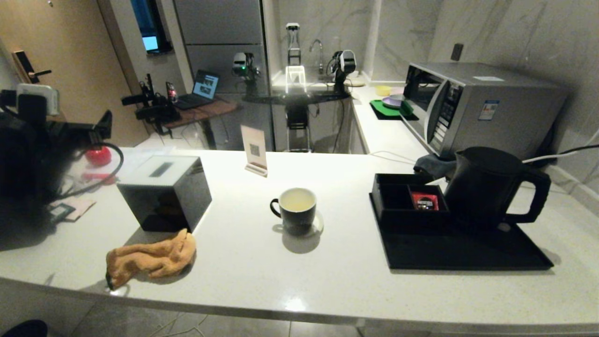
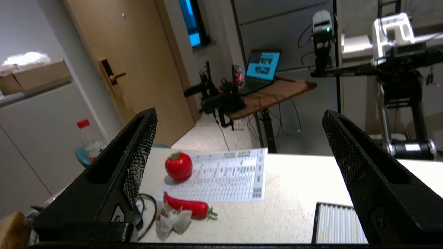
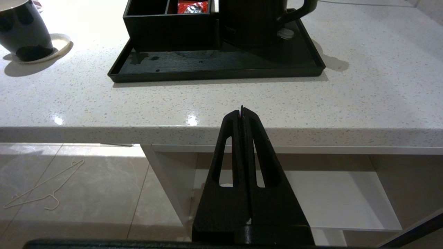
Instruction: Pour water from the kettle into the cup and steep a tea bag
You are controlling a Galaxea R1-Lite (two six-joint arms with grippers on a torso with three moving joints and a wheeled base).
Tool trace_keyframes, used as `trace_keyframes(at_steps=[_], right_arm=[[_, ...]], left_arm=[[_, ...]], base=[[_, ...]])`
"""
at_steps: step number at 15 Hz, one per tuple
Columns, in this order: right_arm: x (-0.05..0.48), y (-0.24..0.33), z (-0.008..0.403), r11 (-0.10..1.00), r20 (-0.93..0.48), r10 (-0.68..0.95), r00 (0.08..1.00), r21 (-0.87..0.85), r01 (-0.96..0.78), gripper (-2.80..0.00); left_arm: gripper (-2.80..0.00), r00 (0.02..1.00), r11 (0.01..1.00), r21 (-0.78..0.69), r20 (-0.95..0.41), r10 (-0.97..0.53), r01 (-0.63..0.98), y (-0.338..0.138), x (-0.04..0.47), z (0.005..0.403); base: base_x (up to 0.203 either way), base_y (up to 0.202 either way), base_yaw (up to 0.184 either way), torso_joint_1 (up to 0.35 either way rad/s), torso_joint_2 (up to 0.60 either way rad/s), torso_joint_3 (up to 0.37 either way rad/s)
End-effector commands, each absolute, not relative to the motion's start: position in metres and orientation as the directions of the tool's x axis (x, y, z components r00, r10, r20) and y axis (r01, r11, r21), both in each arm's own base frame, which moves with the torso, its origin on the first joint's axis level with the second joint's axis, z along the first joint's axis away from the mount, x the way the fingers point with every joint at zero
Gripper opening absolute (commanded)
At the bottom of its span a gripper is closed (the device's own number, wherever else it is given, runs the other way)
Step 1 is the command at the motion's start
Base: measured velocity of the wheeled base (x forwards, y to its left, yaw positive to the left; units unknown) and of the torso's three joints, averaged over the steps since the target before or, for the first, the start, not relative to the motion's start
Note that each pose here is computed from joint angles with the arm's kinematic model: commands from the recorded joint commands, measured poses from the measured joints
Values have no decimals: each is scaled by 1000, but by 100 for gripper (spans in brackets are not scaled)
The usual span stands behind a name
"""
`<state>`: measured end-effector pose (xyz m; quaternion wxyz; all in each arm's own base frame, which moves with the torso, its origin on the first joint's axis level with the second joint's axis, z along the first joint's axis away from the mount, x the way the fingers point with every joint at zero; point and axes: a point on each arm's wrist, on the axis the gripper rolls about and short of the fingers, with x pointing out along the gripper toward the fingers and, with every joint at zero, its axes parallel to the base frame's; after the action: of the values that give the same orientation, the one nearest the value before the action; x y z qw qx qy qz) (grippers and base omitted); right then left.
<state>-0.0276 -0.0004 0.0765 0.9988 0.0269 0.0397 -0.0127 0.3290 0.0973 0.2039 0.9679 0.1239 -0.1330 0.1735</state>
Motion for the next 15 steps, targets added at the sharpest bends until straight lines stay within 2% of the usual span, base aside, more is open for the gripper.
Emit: trace_keyframes(at_steps=[1,2,8,12,15], right_arm=[[-27,0,76,998,-83,-23,996,53,27,-280],[-28,0,77,998,-81,-23,996,53,27,-280],[-27,0,76,998,-83,-23,996,53,27,-280],[-27,0,76,998,-83,-23,996,53,27,-280],[-28,0,77,998,-81,-23,996,53,27,-280]], left_arm=[[0,894,907,190,332,300,-376,95,322,214],[-280,894,907,190,335,299,-375,94,321,215],[-280,903,928,165,340,264,-333,79,316,219],[-280,939,962,119,276,204,-244,54,301,205],[-280,963,971,118,196,184,-210,42,267,193]], base=[[0,0,0,0,0,0],[0,0,0,0,0,0],[0,0,0,0,0,0],[0,0,0,0,0,0],[0,0,0,0,0,0]])
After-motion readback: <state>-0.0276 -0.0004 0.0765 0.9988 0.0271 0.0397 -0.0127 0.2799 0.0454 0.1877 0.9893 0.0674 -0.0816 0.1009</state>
